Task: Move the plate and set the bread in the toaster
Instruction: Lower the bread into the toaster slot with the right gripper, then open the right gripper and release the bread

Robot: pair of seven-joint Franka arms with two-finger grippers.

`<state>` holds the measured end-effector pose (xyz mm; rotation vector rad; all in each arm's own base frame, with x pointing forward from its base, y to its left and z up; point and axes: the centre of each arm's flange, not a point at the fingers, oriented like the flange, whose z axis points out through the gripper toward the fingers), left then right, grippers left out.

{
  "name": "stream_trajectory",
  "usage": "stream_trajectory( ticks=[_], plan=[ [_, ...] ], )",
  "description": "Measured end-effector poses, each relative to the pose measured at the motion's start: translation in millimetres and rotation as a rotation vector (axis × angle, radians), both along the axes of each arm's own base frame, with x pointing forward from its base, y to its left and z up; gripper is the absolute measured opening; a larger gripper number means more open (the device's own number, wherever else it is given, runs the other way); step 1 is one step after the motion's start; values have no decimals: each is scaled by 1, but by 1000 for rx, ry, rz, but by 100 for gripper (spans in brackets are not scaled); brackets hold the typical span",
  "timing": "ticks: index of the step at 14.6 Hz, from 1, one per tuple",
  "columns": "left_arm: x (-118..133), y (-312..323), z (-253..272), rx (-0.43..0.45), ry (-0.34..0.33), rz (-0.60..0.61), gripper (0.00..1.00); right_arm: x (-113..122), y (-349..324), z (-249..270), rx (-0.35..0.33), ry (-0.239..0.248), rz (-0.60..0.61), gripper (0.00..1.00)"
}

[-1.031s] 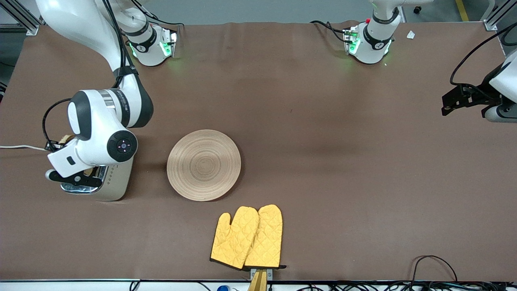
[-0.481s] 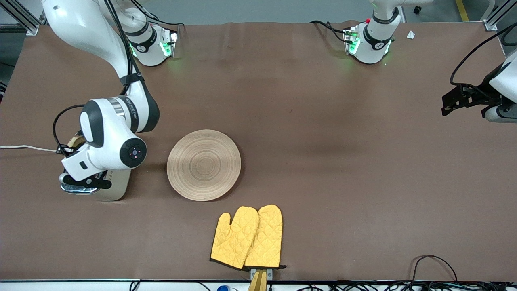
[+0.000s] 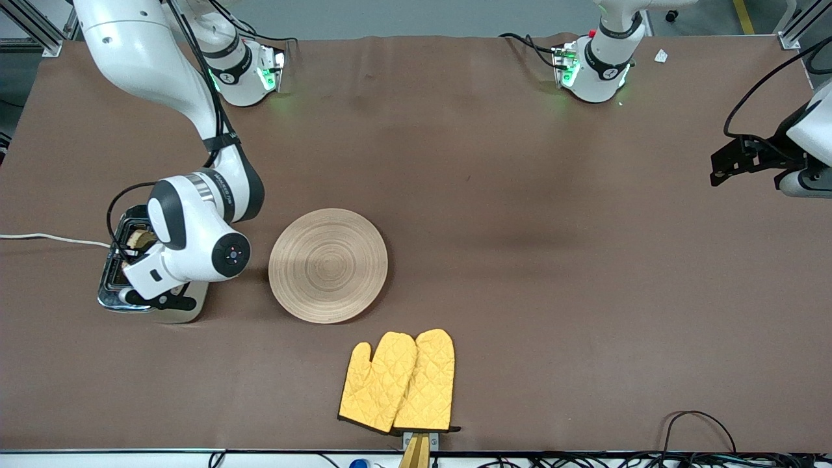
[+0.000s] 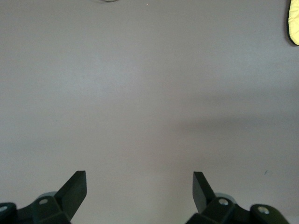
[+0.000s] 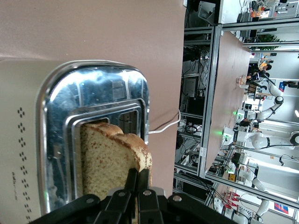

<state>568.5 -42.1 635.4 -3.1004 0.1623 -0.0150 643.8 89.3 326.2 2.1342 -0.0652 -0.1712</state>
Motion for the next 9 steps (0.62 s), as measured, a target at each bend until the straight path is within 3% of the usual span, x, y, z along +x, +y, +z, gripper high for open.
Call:
stream_trajectory(
  ticks=[2,6,9],
  plan=[
    [0,0,0,0,0,0,100,1,-4,-1,2,-2,-5,22],
    [0,0,0,0,0,0,100,2,-2,4,13,-11,-4,66],
    [0,0,0,-1,-1,21,100,2,12,27,114,-46,-41,96]
  ],
)
